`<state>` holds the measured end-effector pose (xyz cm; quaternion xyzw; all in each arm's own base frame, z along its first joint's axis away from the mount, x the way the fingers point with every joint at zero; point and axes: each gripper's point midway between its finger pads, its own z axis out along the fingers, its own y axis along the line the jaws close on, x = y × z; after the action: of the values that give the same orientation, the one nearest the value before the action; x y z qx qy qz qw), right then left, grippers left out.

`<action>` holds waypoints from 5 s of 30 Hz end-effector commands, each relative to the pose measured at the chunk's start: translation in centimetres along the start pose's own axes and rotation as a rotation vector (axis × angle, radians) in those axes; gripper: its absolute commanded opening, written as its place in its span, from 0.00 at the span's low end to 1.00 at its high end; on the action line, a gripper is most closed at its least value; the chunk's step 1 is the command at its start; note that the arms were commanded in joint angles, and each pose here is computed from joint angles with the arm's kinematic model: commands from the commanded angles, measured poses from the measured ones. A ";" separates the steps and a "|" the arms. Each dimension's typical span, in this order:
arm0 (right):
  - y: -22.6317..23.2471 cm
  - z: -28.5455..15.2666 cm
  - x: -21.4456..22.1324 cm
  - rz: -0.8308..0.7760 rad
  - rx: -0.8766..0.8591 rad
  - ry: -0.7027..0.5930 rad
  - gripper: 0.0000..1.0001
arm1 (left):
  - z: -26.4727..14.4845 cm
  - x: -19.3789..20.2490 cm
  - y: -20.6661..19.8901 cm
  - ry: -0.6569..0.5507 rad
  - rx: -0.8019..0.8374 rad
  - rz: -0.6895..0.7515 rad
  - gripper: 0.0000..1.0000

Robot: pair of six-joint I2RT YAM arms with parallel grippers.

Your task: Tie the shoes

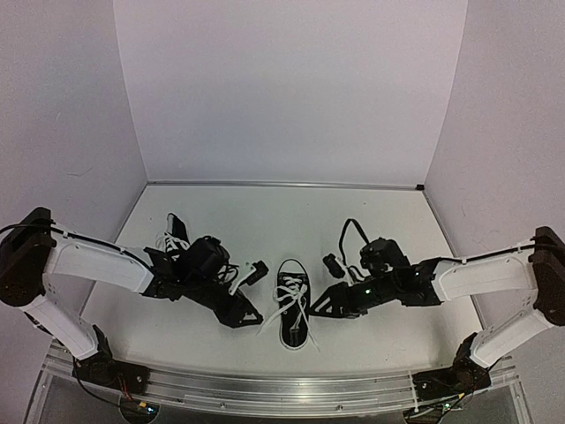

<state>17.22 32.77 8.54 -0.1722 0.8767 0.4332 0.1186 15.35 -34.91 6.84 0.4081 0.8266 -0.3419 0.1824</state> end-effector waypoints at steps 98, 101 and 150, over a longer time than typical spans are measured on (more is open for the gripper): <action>-3.0 3.1 -8.4 0.088 0.020 -0.093 0.00 | 5.0 -7.4 5.6 -0.096 0.030 0.025 0.00; -3.6 2.3 -8.3 0.100 0.037 -0.112 0.00 | 4.4 -6.6 6.2 -0.093 -0.001 -0.011 0.00; -12.2 -1.6 -4.6 0.258 0.243 -0.169 0.00 | 0.9 -3.5 11.8 -0.103 -0.258 -0.161 0.00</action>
<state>25.84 29.13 5.19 -0.0508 0.8951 0.4126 0.1613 24.66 -36.46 4.51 0.3456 0.8440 -0.3338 0.2384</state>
